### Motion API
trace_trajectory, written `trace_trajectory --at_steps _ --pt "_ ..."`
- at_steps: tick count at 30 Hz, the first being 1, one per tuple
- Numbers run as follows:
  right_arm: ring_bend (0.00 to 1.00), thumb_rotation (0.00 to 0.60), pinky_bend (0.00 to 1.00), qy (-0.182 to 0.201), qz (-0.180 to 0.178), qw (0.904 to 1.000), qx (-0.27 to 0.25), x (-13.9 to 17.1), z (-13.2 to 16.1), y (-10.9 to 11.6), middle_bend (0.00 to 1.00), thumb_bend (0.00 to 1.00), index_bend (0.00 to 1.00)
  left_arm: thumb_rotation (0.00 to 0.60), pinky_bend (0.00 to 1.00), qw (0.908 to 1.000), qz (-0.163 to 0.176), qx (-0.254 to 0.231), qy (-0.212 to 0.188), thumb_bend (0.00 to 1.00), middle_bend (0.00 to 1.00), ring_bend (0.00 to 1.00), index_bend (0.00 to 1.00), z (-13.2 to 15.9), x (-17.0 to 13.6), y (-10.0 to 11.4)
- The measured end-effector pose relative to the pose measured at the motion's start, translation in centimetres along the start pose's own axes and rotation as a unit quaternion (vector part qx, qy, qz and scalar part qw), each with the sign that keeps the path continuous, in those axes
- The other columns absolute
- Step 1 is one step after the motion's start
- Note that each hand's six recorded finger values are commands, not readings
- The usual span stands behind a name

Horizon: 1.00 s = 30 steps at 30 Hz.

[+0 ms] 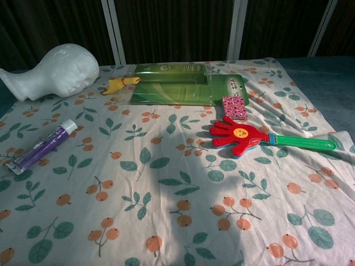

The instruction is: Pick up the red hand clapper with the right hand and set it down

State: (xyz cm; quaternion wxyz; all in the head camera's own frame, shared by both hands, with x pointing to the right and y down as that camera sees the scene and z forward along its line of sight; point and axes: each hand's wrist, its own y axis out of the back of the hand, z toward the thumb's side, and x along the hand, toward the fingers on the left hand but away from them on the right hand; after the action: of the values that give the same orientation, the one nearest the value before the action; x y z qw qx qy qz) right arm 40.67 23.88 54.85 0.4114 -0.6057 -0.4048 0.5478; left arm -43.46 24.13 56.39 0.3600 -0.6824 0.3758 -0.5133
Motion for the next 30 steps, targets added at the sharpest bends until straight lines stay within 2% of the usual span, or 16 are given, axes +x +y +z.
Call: trace_trajectory --at_steps 5,8,12,17,20,23,30 --pt "0.00 0.600 0.00 0.007 0.009 0.9993 -0.036 -1.1 0.8 -1.8 0.00 0.24 0.05 0.600 0.17 1.0000 -0.003 -0.004 0.001 0.49 0.00 0.00 0.00 -0.2 -0.1 0.0" --pt "0.00 0.600 0.00 0.019 0.030 0.9979 -0.054 -2.4 1.8 -3.3 0.00 0.28 0.12 0.600 0.17 1.0000 -0.006 -0.005 0.004 0.49 0.00 0.00 0.00 -0.4 -0.1 0.1" --pt "0.00 0.600 0.00 0.036 0.068 0.9941 -0.076 -4.6 3.9 -5.4 0.00 0.30 0.16 0.600 0.17 0.9999 -0.003 -0.013 -0.006 0.49 0.00 0.00 0.00 0.0 -0.4 0.3" --pt "0.00 0.600 0.00 0.026 0.101 0.9891 -0.104 -7.7 6.1 -7.1 0.00 0.32 0.27 0.600 0.17 0.9996 -0.006 -0.025 -0.015 0.49 0.00 0.00 0.00 0.0 -0.8 0.6" --pt "0.00 0.600 0.00 0.009 0.116 0.9883 -0.098 -9.2 6.8 -8.0 0.00 0.33 0.31 0.600 0.17 0.9994 -0.009 -0.028 -0.020 0.49 0.00 0.00 0.00 0.1 -0.9 0.7" --pt "0.00 0.600 0.00 -0.004 0.133 0.9887 -0.070 -10.6 7.6 -9.2 0.00 0.35 0.34 0.600 0.17 0.9992 -0.007 -0.031 -0.025 0.49 0.00 0.00 0.00 0.2 -1.1 0.9" --pt "0.00 0.600 0.00 -0.012 0.155 0.9871 -0.038 -12.9 9.6 -11.4 0.00 0.37 0.45 0.600 0.17 0.9990 -0.006 -0.034 -0.027 0.49 0.00 0.00 0.00 0.2 -1.4 1.0"
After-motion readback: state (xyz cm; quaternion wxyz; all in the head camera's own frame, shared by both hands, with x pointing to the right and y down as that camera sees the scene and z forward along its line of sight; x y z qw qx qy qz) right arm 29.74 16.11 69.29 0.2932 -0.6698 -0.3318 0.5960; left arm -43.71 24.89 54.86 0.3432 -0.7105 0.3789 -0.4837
